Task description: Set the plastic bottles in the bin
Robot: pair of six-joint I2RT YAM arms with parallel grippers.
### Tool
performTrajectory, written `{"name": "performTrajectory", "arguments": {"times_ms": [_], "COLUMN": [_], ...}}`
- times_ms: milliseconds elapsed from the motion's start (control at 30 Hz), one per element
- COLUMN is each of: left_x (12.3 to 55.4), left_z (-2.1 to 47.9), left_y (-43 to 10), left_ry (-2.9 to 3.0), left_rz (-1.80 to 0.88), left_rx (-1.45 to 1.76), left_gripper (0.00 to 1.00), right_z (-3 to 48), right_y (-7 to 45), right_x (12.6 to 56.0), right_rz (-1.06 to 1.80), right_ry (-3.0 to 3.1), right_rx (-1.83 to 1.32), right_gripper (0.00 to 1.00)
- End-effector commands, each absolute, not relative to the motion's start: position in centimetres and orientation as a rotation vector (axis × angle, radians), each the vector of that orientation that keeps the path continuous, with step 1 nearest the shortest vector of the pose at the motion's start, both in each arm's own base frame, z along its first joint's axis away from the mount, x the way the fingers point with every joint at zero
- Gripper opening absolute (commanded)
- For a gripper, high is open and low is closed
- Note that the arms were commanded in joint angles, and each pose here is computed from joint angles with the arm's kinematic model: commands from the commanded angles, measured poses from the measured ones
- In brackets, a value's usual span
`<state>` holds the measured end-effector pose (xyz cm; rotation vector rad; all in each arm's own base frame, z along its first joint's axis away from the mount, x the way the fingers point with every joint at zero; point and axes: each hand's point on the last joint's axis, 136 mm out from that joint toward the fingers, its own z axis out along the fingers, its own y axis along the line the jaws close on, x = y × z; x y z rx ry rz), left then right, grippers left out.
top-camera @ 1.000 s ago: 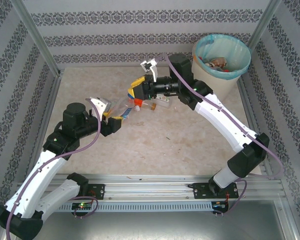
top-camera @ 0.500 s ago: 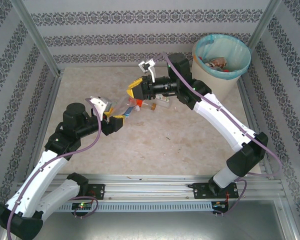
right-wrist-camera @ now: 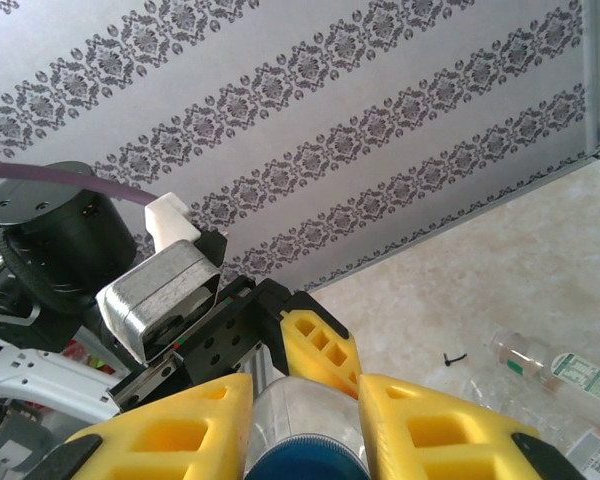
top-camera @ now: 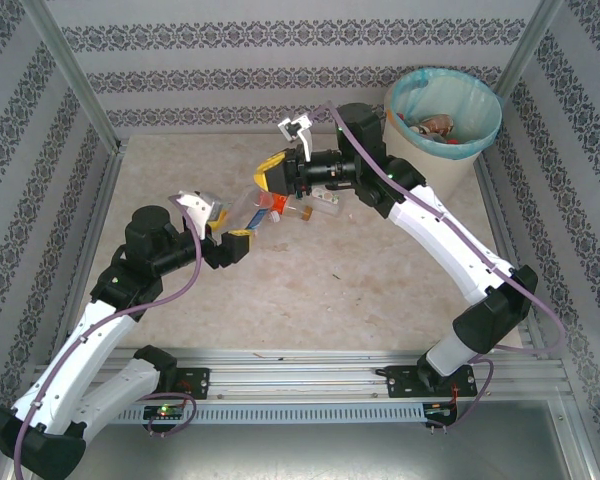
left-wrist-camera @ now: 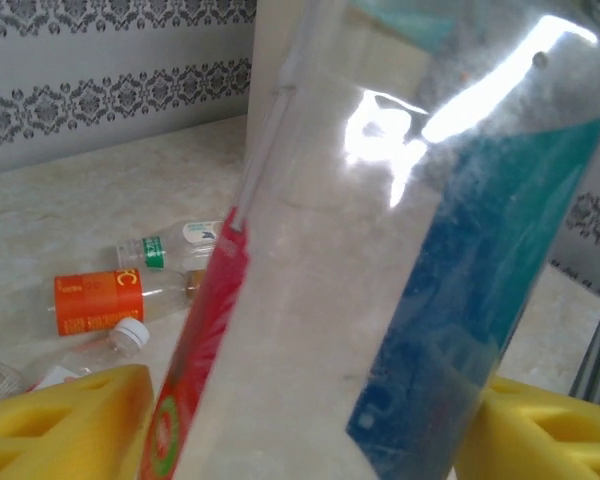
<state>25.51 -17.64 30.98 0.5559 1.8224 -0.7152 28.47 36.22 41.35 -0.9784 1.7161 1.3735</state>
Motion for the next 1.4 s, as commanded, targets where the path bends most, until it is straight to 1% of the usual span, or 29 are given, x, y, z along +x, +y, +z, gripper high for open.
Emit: {"name": "performTrajectory", "arguments": {"times_ms": [0,100,267,400,533,600,700,800,1000,1133,1367], "left_x": [25.7,25.6,25.3,24.9,24.8,24.7,24.7,24.8,25.2,25.3,25.1], "left_z": [33.0,33.3,34.0,34.7,34.9,35.0,34.7,34.1,32.7,32.3,31.6], "left_y": [-17.4,-17.4,-16.9,-16.6,-16.4,-16.2,-16.1,-16.0,-16.0,-16.1,-15.8], "left_ry": [1.759,1.753,1.741,1.731,1.754,1.764,1.792,1.823,1.88,1.898,1.912], "left_rz": [-0.717,-0.723,-0.71,-0.702,-0.69,-0.683,-0.675,-0.669,-0.663,-0.667,-0.661], "left_rx": [0.509,0.497,0.477,0.474,0.469,0.463,0.457,0.456,0.441,0.439,0.424], "left_gripper": [0.89,0.97,0.98,0.99,0.99,0.99,0.98,0.98,0.97,0.97,0.96], "right_z": [44.2,45.3,47.7,50.5,53.6,54.7,55.0,53.9,49.4,46.2,41.7], "right_y": [35.1,33.4,27.7,20.0,11.9,8.3,3.6,0.2,-3.3,-4.7,-6.2], "right_x": [28.7,30.3,34.1,37.8,40.4,41.5,43.5,45.5,49.6,51.9,53.9], "right_rz": [1.288,1.195,0.949,0.655,0.308,0.136,-0.088,-0.224,-0.487,-0.541,-0.565], "right_ry": [1.668,1.689,1.7,1.677,1.618,1.594,1.585,1.615,1.714,1.79,1.896], "right_rx": [-0.928,-0.822,-0.625,-0.426,-0.256,-0.181,-0.098,-0.037,0.012,0.006,0.011], "right_gripper": [0.0,0.0,0.0,0.0,0.0,0.0,0.0,0.0,0.0,0.0,0.0]}}
